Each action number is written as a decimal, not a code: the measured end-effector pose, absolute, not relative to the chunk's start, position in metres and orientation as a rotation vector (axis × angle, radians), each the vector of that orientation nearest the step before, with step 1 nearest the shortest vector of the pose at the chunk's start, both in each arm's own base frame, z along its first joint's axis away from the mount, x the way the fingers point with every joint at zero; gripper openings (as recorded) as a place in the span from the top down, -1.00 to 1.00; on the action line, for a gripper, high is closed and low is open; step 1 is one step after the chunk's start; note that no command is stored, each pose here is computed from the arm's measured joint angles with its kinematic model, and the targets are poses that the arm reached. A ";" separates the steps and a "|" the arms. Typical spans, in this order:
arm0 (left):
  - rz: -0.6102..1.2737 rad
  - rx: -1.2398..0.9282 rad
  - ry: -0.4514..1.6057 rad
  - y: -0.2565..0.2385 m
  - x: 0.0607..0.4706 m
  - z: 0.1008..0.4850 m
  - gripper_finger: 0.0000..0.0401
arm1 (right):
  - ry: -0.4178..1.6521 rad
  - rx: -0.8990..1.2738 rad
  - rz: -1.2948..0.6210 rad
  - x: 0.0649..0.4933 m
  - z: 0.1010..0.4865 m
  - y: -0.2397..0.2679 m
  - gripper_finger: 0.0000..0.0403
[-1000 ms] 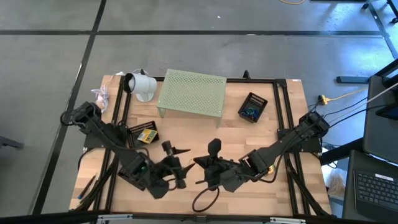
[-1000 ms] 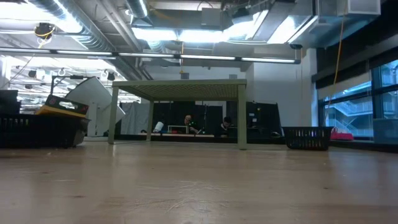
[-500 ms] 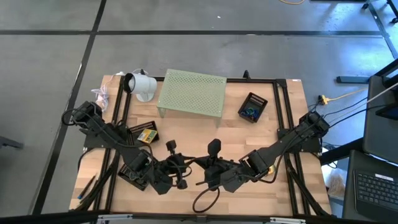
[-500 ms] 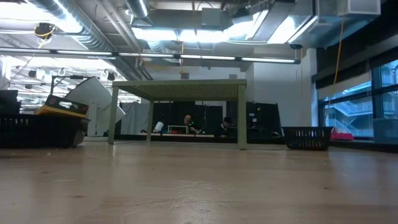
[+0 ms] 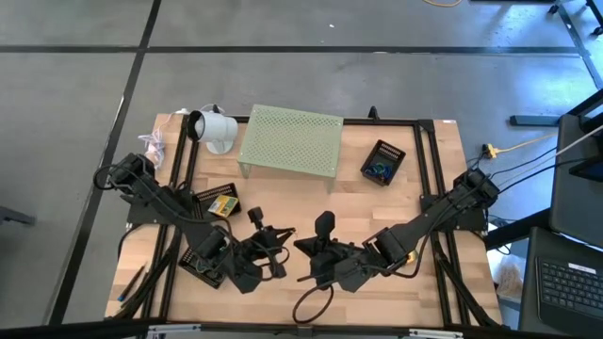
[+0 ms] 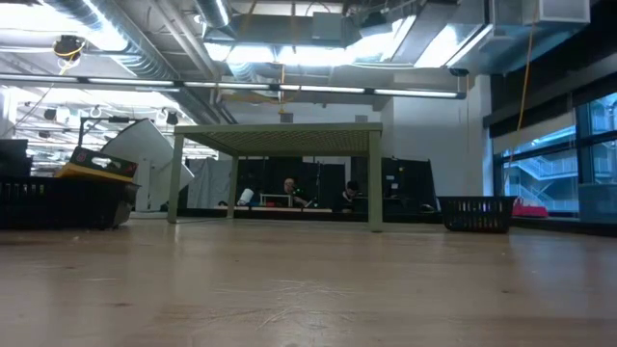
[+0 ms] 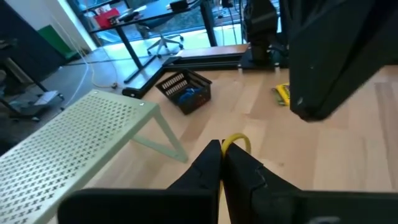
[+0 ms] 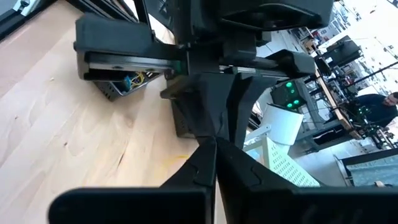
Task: Pick & Place Office Desk Supplies
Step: Put the yellow rubber band into the bottom left black bin
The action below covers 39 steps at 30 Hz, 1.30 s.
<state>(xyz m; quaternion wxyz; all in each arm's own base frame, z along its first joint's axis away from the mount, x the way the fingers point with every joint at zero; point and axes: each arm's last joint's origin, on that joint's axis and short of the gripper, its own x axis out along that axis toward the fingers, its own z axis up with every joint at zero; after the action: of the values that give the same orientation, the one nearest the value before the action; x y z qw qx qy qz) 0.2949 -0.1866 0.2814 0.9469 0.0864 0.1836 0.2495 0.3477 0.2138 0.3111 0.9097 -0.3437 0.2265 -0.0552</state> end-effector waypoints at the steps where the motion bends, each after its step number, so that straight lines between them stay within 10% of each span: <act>1: 0.510 0.182 0.377 -0.186 0.295 0.281 0.99 | 0.473 -0.713 -0.119 0.347 0.311 0.213 0.95; 18: 0.391 -0.119 0.674 -0.186 0.256 0.275 0.99 | 0.793 -0.228 0.019 0.292 0.332 0.182 0.94; 39: 0.611 -0.570 1.077 -0.170 0.144 0.306 0.99 | 0.829 -0.189 0.039 0.288 0.331 0.184 0.94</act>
<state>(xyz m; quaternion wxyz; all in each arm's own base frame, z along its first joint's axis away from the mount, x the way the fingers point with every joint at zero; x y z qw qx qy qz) 0.1440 -0.1701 0.3062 0.7767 -0.2634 0.4977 0.2824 0.2884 0.1844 0.3306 0.9108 -0.0916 0.4021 0.0191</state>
